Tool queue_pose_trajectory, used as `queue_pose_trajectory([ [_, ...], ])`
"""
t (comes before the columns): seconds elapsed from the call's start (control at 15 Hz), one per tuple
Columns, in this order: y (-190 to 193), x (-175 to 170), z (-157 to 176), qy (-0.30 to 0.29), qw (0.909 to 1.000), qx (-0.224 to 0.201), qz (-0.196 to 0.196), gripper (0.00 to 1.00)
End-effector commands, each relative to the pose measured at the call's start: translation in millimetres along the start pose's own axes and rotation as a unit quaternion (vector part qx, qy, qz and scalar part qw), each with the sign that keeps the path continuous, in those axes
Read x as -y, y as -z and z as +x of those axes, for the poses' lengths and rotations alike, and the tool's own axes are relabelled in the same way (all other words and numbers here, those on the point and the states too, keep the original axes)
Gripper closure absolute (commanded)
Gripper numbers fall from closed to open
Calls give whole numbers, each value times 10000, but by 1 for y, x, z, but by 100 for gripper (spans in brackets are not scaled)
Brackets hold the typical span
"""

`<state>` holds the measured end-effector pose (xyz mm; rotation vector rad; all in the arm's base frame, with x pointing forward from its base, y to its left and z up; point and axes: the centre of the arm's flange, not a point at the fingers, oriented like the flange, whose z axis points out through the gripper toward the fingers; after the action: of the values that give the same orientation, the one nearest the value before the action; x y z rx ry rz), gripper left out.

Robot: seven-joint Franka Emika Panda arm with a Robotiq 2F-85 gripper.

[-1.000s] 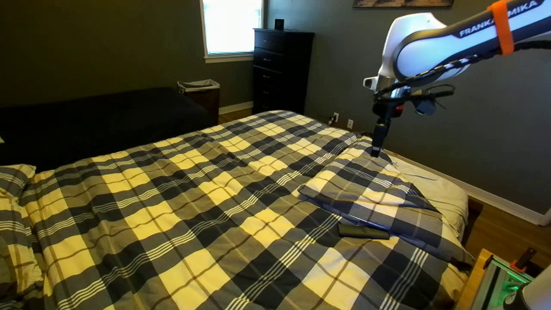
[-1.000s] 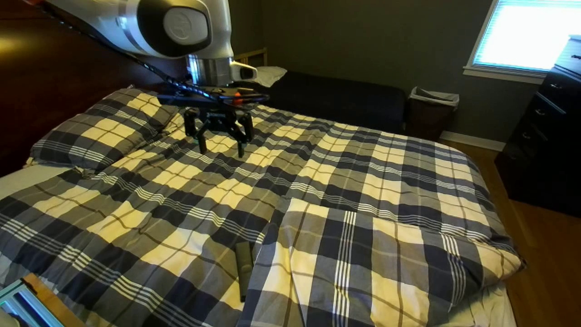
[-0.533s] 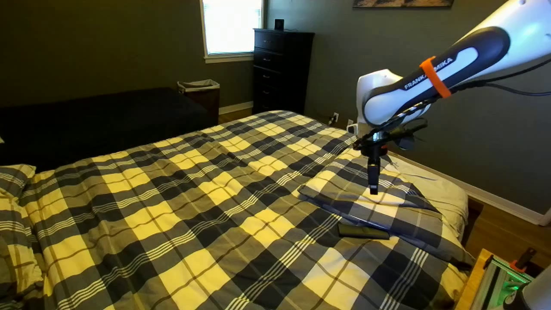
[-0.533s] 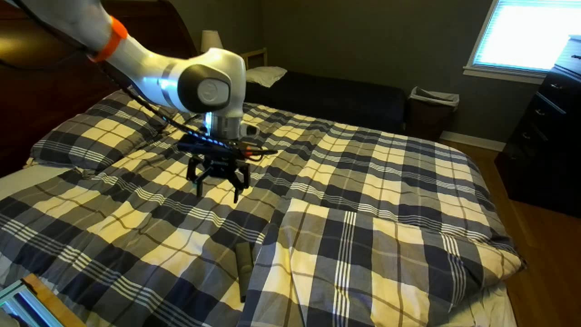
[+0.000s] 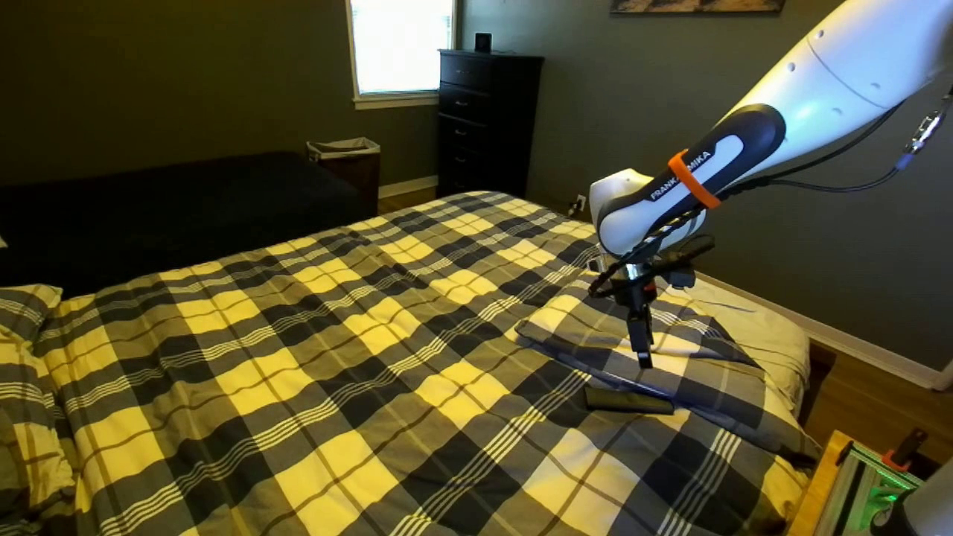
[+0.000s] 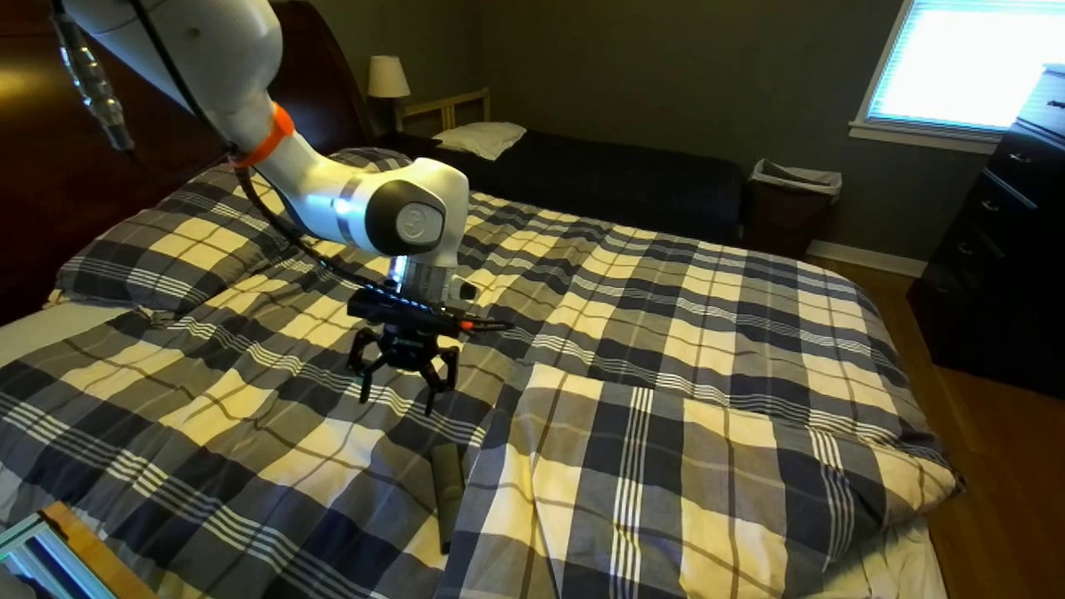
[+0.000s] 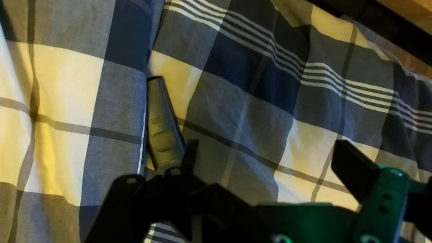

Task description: Move the black remote to the right and then cover it with the duvet

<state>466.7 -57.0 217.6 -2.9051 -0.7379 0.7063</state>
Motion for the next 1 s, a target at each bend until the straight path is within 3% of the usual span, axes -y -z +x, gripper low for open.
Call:
queue_pose_trajectory([
  [0.0, 1, 0, 0, -3, 10000, -6, -3, 0],
  [0.4, -23, -2, 15, 75, 9997, 173, -123, 0],
  [0.67, -42, -1, 27, 104, 9971, 157, -737, 0],
  [0.93, -60, -6, 38, 304, 9932, -211, -1101, 0],
])
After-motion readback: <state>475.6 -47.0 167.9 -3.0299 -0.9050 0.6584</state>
